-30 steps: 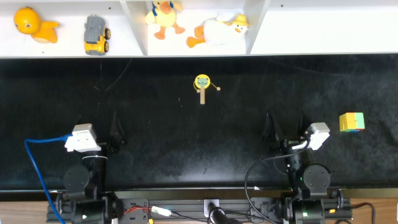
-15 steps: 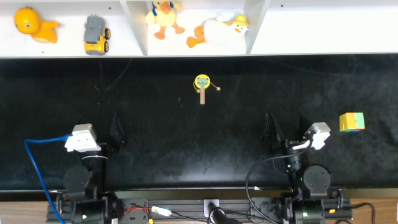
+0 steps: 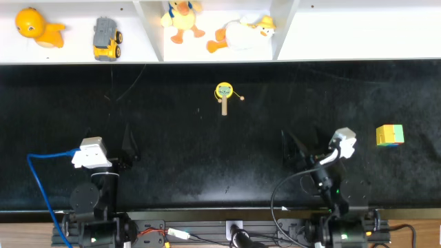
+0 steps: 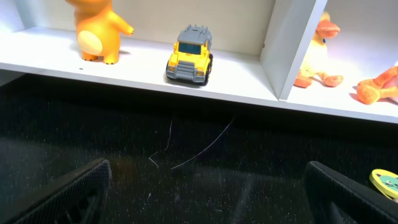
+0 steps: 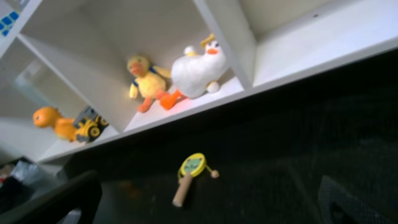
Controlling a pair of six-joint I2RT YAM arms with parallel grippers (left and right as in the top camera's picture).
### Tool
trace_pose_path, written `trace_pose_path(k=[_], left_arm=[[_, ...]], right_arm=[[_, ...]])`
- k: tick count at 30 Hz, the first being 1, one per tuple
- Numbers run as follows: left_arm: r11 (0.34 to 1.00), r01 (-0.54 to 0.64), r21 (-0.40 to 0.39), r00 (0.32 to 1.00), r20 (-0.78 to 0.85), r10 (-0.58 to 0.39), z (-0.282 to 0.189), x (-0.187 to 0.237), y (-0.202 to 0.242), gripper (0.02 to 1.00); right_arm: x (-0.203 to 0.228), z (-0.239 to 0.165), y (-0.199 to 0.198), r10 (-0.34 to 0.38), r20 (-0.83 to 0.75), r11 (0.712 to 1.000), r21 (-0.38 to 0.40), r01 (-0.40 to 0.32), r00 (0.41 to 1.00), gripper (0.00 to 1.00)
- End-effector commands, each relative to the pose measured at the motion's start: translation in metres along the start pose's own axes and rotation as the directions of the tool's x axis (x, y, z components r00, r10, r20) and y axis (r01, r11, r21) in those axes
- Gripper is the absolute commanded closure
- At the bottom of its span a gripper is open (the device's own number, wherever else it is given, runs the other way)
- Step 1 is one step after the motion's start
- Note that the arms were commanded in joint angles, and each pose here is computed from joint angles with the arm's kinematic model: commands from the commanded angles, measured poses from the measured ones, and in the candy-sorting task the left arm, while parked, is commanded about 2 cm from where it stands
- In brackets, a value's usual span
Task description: Store Toys
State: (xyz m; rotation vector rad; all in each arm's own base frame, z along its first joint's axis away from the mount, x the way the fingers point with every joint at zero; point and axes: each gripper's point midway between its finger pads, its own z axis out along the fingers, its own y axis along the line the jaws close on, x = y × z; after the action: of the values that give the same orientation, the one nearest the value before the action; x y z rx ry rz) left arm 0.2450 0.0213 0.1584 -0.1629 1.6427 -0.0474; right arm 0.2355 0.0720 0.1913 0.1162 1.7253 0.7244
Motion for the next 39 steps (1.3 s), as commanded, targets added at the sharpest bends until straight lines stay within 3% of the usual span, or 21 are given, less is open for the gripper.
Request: trace_pose_path(k=[1,9,16,23,28,32,34,39], left_arm=[[1.000,0.010,-0.006,1.000,0.007,-0.010,0.000,0.001,0.001,0.020],[1.000,0.010,-0.005,1.000,0.006,-0.010,0.000,0.001,0.001,0.020],[1.000,0.010,-0.006,1.000,0.007,-0.010,0.000,0.001,0.001,0.020],[1.000,0.010,-0.006,1.000,0.007,-0.010,0.000,0.001,0.001,0.020],[1.000,0.010,-0.005,1.000,0.006,-0.010,0.000,0.001,0.001,0.020],[1.000,0.010,-0.005,1.000,0.006,-0.010,0.000,0.001,0.001,0.020],[1.000,0.010,-0.005,1.000,0.006,-0.010,0.000,0.001,0.001,0.020],[1.000,0.009,-0.005,1.000,0.006,-0.009,0.000,0.001,0.001,0.020]], right_arm=[[-0.028,0.007,0.037,-0.130,-0.063,0.986,-0.110,0.122,0.990,0.003],[-0.041,0.050,0.059,-0.245,-0.297,0.963,-0.187,0.196,0.923,0.003],[-0.025,0.098,0.071,-0.276,-0.475,0.961,-0.138,0.239,0.836,0.005],[0.028,0.139,0.089,-0.309,-0.637,0.943,-0.108,0.315,0.707,0.005],[0.069,0.154,0.083,-0.219,-0.749,0.957,-0.039,0.288,0.626,0.003],[0.094,0.158,0.056,-0.123,-0.811,0.934,0.100,0.342,0.571,0.001],[0.105,0.162,0.050,-0.106,-0.829,0.930,0.113,0.350,0.549,0.001],[0.124,0.177,0.043,-0.056,-0.833,0.933,0.152,0.326,0.550,0.045]])
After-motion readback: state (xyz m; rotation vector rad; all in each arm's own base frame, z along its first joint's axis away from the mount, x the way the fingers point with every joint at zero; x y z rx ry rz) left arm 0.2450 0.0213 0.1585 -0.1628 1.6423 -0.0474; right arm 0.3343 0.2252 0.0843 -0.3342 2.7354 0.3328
